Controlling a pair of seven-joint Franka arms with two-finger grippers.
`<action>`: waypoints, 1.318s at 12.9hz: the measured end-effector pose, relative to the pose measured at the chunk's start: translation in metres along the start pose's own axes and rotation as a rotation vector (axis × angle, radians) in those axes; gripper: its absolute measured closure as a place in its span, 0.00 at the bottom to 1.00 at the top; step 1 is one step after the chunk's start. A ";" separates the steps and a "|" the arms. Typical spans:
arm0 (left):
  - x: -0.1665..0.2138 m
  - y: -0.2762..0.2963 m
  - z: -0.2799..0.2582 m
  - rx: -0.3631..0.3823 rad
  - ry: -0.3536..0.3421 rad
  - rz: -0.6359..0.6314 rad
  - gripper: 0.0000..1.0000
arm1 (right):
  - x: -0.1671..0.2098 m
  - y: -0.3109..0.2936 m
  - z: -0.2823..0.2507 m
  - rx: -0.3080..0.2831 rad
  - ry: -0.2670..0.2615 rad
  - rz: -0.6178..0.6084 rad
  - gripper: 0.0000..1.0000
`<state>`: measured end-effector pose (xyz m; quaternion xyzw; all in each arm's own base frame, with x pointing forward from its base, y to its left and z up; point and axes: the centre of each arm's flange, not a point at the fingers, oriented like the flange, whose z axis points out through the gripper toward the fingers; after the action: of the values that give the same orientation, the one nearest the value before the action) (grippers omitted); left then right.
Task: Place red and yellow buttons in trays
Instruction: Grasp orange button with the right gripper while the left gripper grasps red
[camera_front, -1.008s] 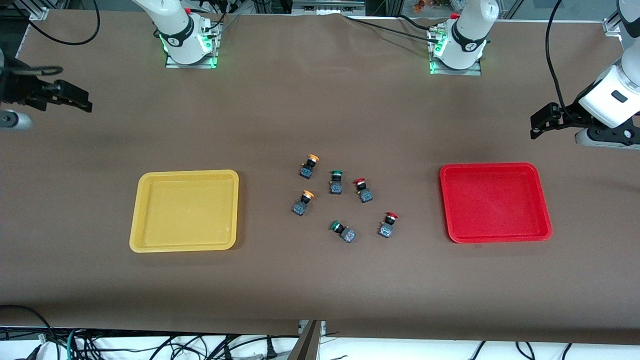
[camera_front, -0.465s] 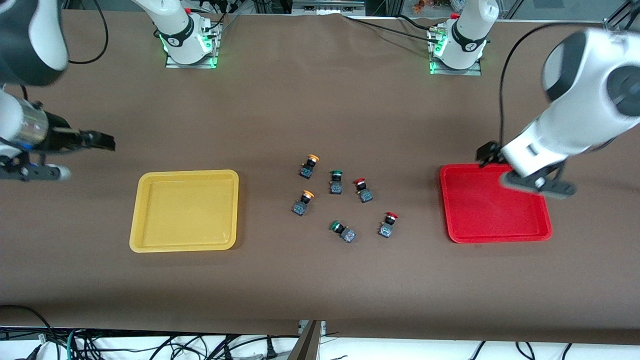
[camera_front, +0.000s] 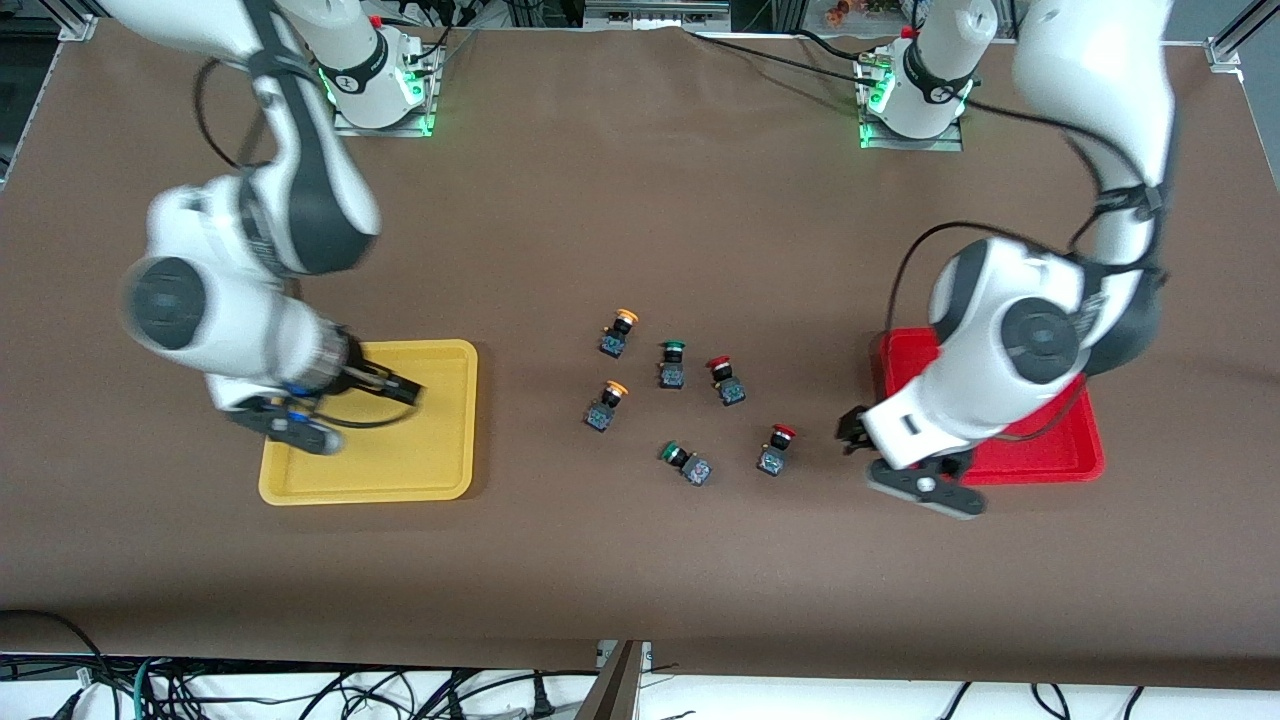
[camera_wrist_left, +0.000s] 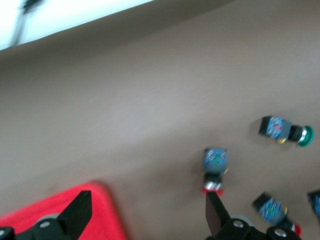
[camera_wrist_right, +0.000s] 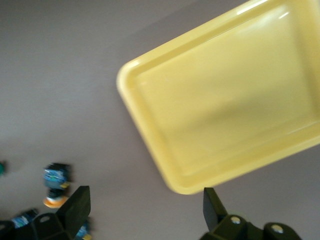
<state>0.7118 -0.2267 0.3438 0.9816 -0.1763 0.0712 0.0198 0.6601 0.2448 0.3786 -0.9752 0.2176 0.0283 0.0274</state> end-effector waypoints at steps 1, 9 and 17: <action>0.002 0.014 0.027 -0.005 0.015 0.015 0.00 | -0.016 -0.029 0.024 0.020 0.027 0.042 0.00; -0.023 0.081 0.164 -0.043 -0.032 0.089 0.00 | -0.095 -0.123 0.150 0.116 0.114 0.129 0.00; -0.028 0.082 0.167 -0.040 -0.049 0.093 0.44 | -0.129 -0.140 0.212 0.105 0.119 0.073 0.07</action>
<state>0.6794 -0.3049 0.1753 0.9731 -0.2236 0.0447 0.0317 0.5938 0.4401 0.1821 -0.9638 0.2555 -0.0401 0.0645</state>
